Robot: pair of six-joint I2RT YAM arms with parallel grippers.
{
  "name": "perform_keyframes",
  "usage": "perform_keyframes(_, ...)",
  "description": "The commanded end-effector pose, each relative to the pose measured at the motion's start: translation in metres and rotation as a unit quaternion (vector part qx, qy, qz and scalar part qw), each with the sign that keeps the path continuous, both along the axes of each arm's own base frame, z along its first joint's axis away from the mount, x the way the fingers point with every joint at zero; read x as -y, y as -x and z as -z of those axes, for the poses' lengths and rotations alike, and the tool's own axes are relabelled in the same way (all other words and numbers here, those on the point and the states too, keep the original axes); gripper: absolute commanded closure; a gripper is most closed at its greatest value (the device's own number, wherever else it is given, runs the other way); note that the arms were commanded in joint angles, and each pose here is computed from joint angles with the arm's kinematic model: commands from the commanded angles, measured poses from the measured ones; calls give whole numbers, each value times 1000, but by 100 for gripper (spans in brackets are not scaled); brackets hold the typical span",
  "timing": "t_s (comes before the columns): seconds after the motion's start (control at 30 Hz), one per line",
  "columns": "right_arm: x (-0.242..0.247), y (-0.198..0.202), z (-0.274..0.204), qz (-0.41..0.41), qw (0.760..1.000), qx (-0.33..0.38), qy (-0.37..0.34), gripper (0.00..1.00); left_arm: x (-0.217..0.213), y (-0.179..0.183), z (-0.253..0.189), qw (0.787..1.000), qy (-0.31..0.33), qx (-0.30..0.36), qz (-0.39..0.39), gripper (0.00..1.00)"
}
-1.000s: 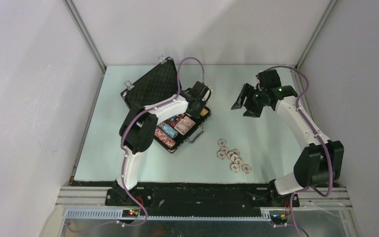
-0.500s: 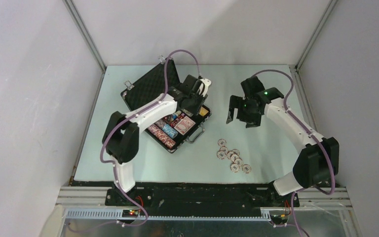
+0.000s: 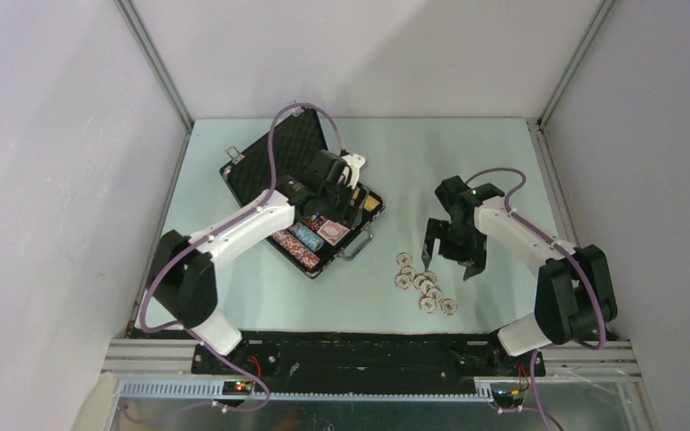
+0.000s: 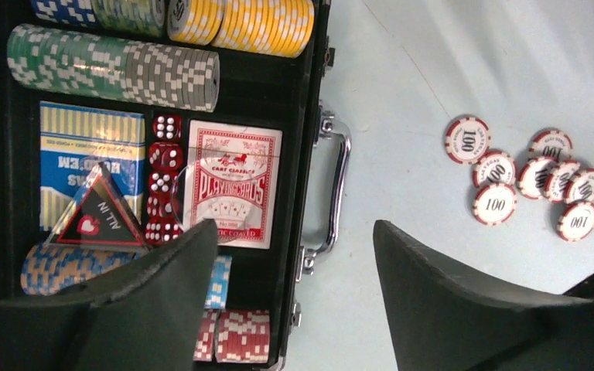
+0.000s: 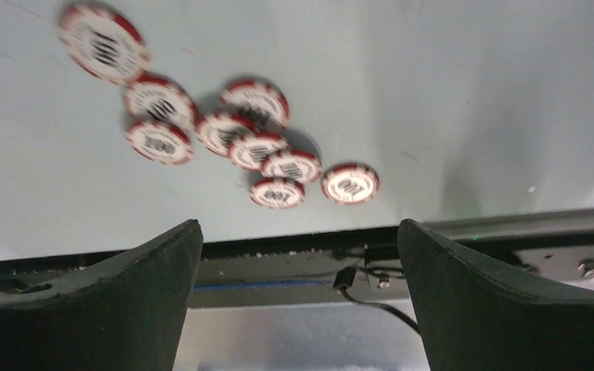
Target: Pack up texas hold em set
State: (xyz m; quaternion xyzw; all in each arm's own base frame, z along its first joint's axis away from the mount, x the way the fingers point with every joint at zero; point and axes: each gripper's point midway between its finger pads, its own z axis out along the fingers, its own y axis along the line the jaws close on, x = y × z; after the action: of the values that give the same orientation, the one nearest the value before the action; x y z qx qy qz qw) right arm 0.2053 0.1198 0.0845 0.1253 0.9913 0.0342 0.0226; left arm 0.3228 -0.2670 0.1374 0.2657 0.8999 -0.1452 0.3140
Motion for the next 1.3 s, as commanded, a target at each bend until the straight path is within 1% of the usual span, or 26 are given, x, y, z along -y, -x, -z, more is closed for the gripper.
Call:
perform_keyframes(0.0, -4, 35, 8, 44, 998, -32, -30, 1, 11, 12, -28, 998, 49, 26, 12, 11)
perform_keyframes(0.03, -7, 39, 7, 56, 997, -30, -44, 1, 15, 18, -27, 998, 50, 23, 21, 3)
perform_keyframes(0.1, -5, 54, 16, 71, 995, -41, -51, 0, 21, 28, -20, 998, 53, 18, 35, 1)
perform_keyframes(0.13, -6, 56, 15, 74, 995, -35, -57, 0, 24, 32, -19, 998, 56, 16, 39, 0)
perform_keyframes(0.2, -4, 63, 20, 90, 994, -40, -57, 0, 34, 42, -15, 996, 64, 8, 55, 0)
perform_keyframes(0.37, -6, 77, 39, 99, 992, -53, -65, 1, 51, 62, -6, 994, 75, -4, 82, 0)
perform_keyframes(0.6, -11, 69, 58, 94, 993, -43, -50, 8, 57, 75, 3, 993, 77, -15, 90, 0)
perform_keyframes(0.67, -15, 67, 62, 84, 995, -40, -49, 10, 56, 76, 4, 993, 77, -16, 90, 0)
perform_keyframes(0.73, -19, 63, 66, 72, 995, -35, -51, 11, 54, 77, 5, 993, 76, -16, 88, 0)
perform_keyframes(0.83, -24, 58, 73, 50, 997, -24, -50, 8, 50, 79, 6, 994, 75, -15, 84, 0)
perform_keyframes(0.93, -22, 55, 78, 39, 998, -23, -36, 1, 46, 82, 8, 994, 74, -17, 82, 0)
perform_keyframes(1.1, -18, 55, 82, 7, 999, -34, 8, 0, 44, 84, 9, 994, 74, -15, 79, 0)
perform_keyframes(1.27, -34, 46, 83, 1, 1000, -19, -7, 1, 42, 81, 11, 995, 69, -15, 69, 0)
